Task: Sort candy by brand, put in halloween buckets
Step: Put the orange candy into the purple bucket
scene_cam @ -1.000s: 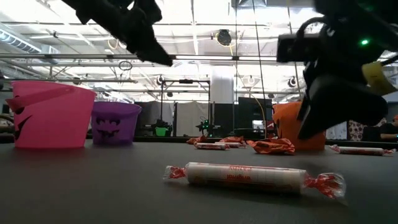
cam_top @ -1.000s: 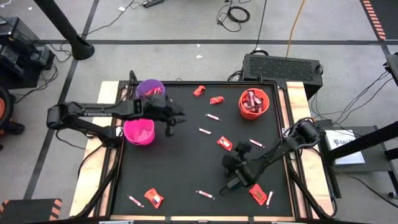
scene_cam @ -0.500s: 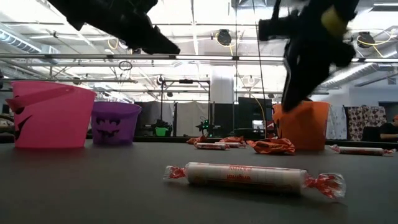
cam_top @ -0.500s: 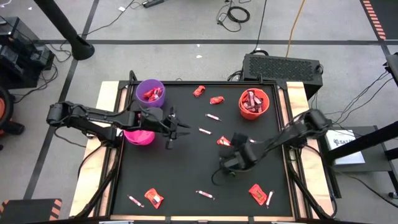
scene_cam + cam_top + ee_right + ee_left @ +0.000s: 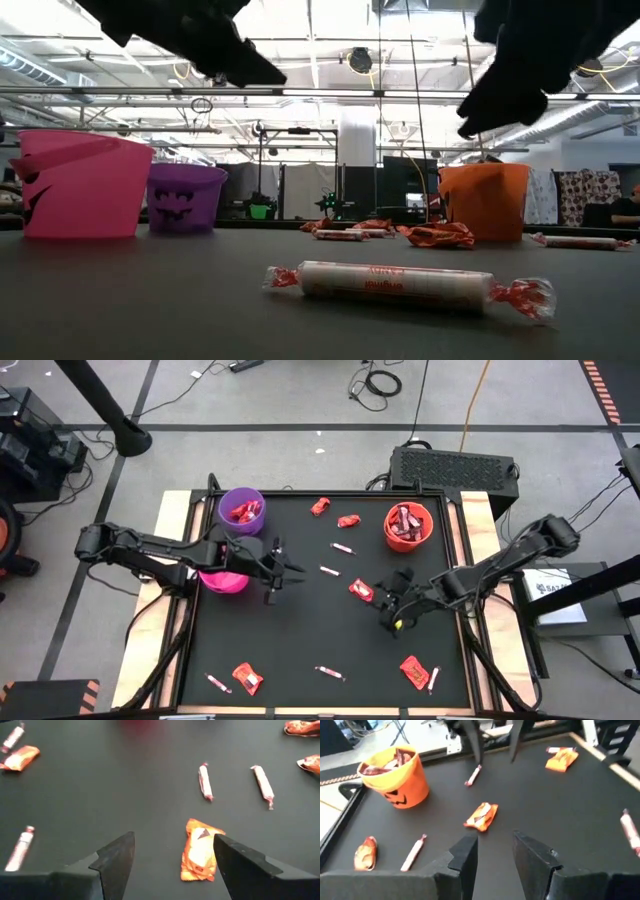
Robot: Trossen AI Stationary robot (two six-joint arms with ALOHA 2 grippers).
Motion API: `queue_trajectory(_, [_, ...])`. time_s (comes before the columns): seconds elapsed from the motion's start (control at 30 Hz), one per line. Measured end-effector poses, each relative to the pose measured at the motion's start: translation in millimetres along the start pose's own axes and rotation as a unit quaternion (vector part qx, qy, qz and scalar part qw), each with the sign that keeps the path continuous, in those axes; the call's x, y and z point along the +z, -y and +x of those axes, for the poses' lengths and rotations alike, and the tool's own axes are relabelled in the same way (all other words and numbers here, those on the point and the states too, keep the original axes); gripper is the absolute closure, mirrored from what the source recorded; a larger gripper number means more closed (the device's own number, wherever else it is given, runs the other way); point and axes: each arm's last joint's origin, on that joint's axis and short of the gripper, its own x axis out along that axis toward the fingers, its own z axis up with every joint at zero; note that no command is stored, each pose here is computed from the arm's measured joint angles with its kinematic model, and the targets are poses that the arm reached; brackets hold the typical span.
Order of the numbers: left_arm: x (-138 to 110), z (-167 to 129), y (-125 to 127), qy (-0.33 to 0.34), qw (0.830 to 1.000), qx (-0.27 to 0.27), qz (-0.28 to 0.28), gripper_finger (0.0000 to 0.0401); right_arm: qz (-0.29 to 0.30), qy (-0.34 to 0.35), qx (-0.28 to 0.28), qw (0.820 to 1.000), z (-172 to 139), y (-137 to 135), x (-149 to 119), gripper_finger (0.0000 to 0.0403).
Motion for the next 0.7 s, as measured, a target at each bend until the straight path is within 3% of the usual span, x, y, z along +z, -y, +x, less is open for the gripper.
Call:
queue_trajectory(0.37, [-20.9, 20.1, 26.4, 0.132, 0.991, -0.024, -0.006, 0.0274, -0.01, -0.023, -0.046, 0.999, 20.8, 4.4, -14.8, 0.014])
queue_trajectory(0.7, [-35.9, 43.5, 28.7, 0.172, 0.985, -0.015, -0.005, 0.0274, -0.03, -0.043, -0.076, 0.996, 36.4, 11.4, -17.5, 0.014])
